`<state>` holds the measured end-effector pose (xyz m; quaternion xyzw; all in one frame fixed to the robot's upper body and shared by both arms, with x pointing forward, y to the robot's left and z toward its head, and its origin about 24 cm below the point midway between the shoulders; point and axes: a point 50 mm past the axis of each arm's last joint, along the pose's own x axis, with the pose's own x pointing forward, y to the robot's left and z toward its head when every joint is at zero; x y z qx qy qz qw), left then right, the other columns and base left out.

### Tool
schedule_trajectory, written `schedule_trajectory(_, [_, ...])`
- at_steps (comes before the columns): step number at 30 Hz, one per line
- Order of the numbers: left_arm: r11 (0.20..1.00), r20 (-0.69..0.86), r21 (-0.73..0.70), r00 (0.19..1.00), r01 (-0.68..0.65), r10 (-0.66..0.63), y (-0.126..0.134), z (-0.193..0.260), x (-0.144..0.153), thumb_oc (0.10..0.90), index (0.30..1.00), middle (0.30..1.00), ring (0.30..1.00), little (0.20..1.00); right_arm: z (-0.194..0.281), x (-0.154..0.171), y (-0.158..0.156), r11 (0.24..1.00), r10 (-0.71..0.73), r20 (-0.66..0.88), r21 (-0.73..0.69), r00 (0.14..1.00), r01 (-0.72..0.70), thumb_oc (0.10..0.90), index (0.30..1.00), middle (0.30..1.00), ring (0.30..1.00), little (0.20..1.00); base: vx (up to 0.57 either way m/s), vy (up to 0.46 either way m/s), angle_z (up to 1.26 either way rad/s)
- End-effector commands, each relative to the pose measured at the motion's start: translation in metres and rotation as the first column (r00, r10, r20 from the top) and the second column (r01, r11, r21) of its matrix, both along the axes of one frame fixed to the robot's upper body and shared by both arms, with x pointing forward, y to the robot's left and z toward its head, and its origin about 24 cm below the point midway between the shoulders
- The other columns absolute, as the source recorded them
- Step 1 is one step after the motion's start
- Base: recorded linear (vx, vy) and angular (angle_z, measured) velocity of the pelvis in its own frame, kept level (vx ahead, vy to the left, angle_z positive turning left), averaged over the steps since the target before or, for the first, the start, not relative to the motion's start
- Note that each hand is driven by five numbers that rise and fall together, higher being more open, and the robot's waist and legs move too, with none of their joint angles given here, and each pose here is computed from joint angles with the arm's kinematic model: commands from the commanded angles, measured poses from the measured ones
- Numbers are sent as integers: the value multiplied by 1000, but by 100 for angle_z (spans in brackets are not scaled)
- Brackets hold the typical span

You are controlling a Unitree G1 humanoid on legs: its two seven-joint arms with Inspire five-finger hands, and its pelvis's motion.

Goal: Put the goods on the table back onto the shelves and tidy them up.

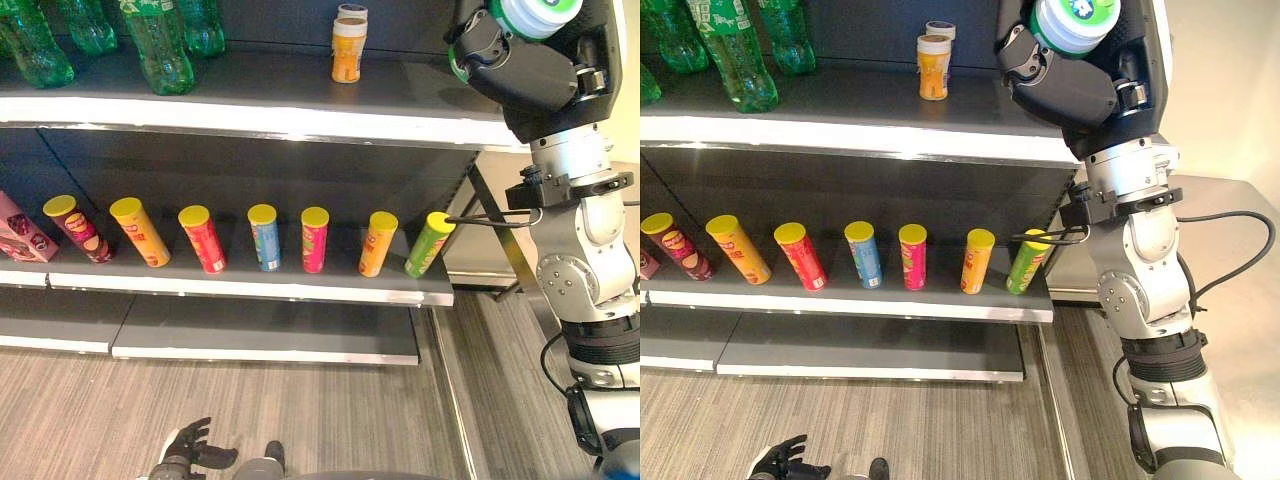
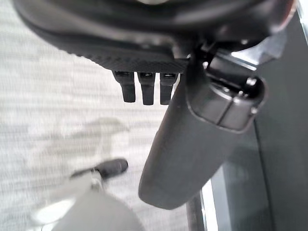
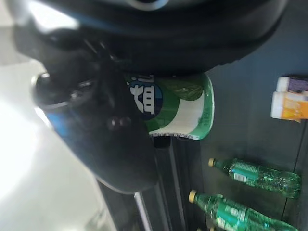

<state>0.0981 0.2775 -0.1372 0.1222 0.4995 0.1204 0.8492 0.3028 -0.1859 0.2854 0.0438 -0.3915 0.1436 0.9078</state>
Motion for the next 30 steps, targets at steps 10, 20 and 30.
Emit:
schedule_trajectory(10, [992, -15, -3, 992, -123, 123, 8, -3, -20, 800, 900, 900, 900, 900, 73, 11, -9, 968, -206, 176, -104, 963, 226, 400, 300, 300, 300, 300, 80, -95, 41])
schedule_trajectory(20, [996, -10, -15, 996, -90, 90, 1, -4, -13, 800, 900, 900, 900, 900, 64, 40, -28, 948, -313, 38, -42, 949, 314, 400, 300, 300, 300, 300, 54, -32, 41])
schedule_trajectory(30, [998, -63, -5, 997, -55, 54, 0, -7, -25, 800, 900, 900, 900, 900, 60, 46, -40, 932, -363, -4, -12, 932, 363, 400, 300, 300, 300, 300, 33, -11, 13])
